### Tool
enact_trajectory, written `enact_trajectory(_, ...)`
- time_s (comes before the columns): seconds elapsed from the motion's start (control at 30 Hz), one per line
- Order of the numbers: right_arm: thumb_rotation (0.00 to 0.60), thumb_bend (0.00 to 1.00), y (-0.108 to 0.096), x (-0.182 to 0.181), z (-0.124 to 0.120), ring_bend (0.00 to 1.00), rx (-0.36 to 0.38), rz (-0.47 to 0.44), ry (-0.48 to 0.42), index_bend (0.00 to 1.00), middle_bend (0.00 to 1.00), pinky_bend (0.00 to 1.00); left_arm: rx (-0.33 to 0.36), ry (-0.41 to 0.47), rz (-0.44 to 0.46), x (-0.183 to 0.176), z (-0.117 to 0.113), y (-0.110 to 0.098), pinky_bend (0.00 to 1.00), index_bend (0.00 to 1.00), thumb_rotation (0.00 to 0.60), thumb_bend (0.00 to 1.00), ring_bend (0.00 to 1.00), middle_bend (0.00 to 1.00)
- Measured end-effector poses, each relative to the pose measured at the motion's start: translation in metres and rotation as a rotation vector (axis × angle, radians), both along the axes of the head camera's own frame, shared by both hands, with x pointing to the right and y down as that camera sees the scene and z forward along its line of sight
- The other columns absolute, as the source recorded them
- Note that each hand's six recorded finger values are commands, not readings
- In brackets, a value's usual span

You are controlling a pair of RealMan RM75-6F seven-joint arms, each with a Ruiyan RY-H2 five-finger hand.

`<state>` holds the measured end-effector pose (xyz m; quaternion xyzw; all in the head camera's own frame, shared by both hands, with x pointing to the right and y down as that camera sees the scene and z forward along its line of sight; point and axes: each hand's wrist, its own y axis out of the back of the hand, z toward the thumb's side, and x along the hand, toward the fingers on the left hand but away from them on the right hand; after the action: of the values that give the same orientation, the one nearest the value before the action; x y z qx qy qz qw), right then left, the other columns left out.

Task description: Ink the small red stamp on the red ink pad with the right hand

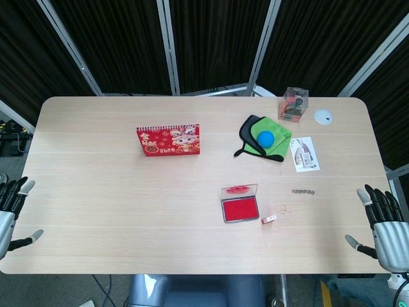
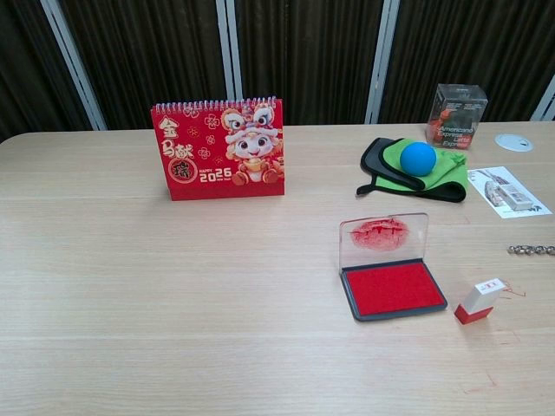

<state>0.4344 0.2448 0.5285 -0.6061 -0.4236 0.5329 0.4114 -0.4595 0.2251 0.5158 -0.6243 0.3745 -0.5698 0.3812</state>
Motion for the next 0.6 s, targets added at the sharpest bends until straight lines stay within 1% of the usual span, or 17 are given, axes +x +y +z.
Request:
enact_trajectory(0.17, 0.6, 0.0, 0.0, -0.001, 0.001, 0.0, -0.002, -0.003, -0.002, 0.0, 0.0, 0.0, 0.0, 0.001, -0.005, -0.001, 0.0, 0.0, 0.0, 0.0, 0.6, 0.0, 0.0, 0.0)
enact_trajectory(0.2, 0.6, 0.0, -0.001, -0.002, 0.002, 0.01, -0.001, -0.006, -0.002, 0.0, 0.0, 0.07, -0.001, 0.0, -0.005, -0.001, 0.0, 0.0, 0.0, 0.0, 0.6, 0.0, 0.0, 0.0)
enact_trajectory(0.27, 0.6, 0.0, -0.001, -0.003, 0.003, 0.14, -0.004, -0.012, -0.003, 0.0, 0.0, 0.34, -0.003, -0.001, -0.008, -0.001, 0.0, -0.001, 0.0, 0.0, 0.6, 0.0, 0.0, 0.0)
enact_trajectory(0.3, 0.6, 0.0, -0.003, -0.004, 0.005, 0.27, -0.006, -0.02, -0.003, 0.0, 0.0, 0.54, -0.003, -0.003, -0.009, -0.002, 0.001, -0.001, 0.0, 0.0, 0.6, 0.0, 0.0, 0.0)
enact_trajectory(0.33, 0.6, 0.0, -0.006, -0.007, 0.006, 0.4, -0.005, -0.032, -0.003, 0.0, 0.0, 0.68, -0.003, -0.006, -0.012, -0.002, 0.001, -0.001, 0.0, 0.0, 0.6, 0.0, 0.0, 0.0)
enact_trajectory(0.37, 0.6, 0.0, -0.007, -0.008, 0.007, 0.5, -0.004, -0.04, -0.005, 0.0, 0.0, 0.77, -0.002, -0.009, -0.014, -0.003, 0.001, -0.002, 0.0, 0.0, 0.6, 0.0, 0.0, 0.0)
enact_trajectory(0.43, 0.6, 0.0, -0.014, -0.016, 0.012, 0.6, 0.001, -0.079, -0.011, 0.0, 0.0, 0.86, -0.002, -0.015, -0.021, -0.004, 0.002, -0.002, 0.0, 0.0, 0.6, 0.0, 0.0, 0.0)
enact_trajectory(0.47, 0.6, 0.0, -0.018, -0.02, 0.015, 0.64, 0.0, -0.1, -0.01, 0.0, 0.0, 0.89, -0.004, -0.019, -0.024, -0.005, 0.003, -0.002, 0.0, 0.0, 0.6, 0.0, 0.0, 0.0)
enact_trajectory(0.53, 0.6, 0.0, -0.027, -0.03, 0.026, 0.67, -0.015, -0.152, -0.004, 0.0, 0.0, 0.94, -0.008, -0.031, -0.028, -0.005, 0.005, -0.003, 0.0, 0.0, 0.6, 0.0, 0.0, 0.0)
enact_trajectory(0.6, 0.6, 0.0, -0.034, -0.041, 0.039, 0.7, -0.048, -0.204, 0.0, 0.0, 0.0, 0.96, -0.01, -0.044, -0.03, -0.005, 0.008, -0.004, 0.0, 0.0, 0.6, 0.0, 0.0, 0.0)
